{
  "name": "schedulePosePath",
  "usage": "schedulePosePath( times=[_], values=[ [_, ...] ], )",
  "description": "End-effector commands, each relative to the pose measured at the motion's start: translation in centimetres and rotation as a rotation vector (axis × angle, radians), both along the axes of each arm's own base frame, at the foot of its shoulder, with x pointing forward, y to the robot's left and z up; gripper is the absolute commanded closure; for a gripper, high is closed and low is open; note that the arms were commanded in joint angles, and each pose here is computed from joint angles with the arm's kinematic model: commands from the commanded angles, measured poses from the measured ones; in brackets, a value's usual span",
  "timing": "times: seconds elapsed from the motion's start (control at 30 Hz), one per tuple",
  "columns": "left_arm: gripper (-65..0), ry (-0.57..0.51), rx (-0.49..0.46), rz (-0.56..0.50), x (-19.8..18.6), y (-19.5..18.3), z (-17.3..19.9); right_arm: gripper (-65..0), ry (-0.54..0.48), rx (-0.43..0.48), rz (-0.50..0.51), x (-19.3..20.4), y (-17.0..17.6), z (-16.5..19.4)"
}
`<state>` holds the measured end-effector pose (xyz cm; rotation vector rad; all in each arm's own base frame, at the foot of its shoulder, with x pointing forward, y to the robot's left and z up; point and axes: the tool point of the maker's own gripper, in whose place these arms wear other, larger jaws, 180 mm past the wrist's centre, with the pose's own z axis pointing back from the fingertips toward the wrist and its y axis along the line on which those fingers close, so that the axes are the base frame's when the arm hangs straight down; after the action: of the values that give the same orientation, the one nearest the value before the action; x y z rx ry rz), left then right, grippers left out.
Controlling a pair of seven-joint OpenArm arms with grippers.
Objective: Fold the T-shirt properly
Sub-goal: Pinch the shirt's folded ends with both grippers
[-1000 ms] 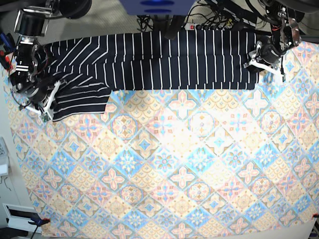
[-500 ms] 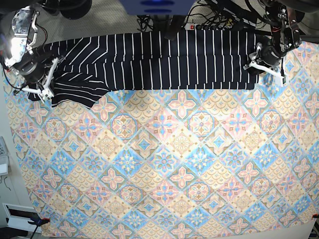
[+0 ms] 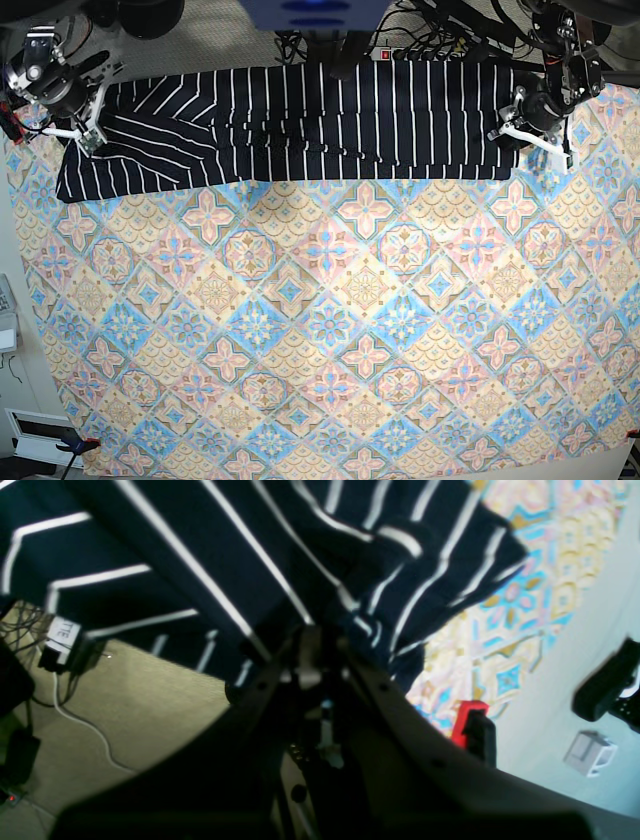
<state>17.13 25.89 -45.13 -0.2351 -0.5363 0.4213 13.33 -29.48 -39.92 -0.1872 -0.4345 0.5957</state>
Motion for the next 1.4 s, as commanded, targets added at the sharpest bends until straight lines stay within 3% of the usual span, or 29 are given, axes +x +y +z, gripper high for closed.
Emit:
schedulePosePath(
  times=[0.0, 0.1, 0.23, 0.33, 0.47, 0.57, 0.87, 1.1, 1.37],
  values=[
    [-16.3, -0.026, 0.018, -0.007, 0.5, 0.6, 0.7, -2.1, -0.019, -0.014, 0.006, 0.4, -0.4, 0.6],
    [-16.3, -0.027, 0.015, -0.006, 0.5, 0.5, 0.7, -4.1, -0.019, -0.011, 0.003, 0.5, -0.4, 0.5],
    [-16.3, -0.027, 0.014, -0.006, 0.5, 0.5, 0.7, -16.4, -0.044, -0.009, -0.002, 1.5, -0.3, 0.7],
    [-21.1, -0.025, 0.016, -0.007, 0.5, 0.6, 0.8, -22.3, -0.094, 0.026, -0.035, 2.3, 0.5, 1.0],
    [-33.5, -0.021, 0.015, -0.008, 0.2, 0.6, 0.7, -21.6, -0.161, 0.094, -0.042, 3.6, 2.3, 1.2],
    [-39.4, -0.021, 0.018, -0.006, 0.2, 0.8, 0.8, -21.0, -0.183, 0.156, -0.001, 4.4, 5.0, 0.9],
    [-39.9, -0.004, 0.055, -0.033, -0.3, 1.7, 1.0, -21.0, -0.165, 0.277, 0.15, 5.1, 11.9, -0.2],
    [-39.9, 0.082, 0.039, -0.096, 0.1, 0.5, -0.1, -21.0, -0.15, 0.303, 0.187, 5.1, 13.6, -0.5],
    [-39.8, 0.107, 0.033, -0.196, 0.3, -2.6, -1.2, -21.0, -0.149, 0.3, 0.18, 5.1, 13.3, -0.5]
  ],
)
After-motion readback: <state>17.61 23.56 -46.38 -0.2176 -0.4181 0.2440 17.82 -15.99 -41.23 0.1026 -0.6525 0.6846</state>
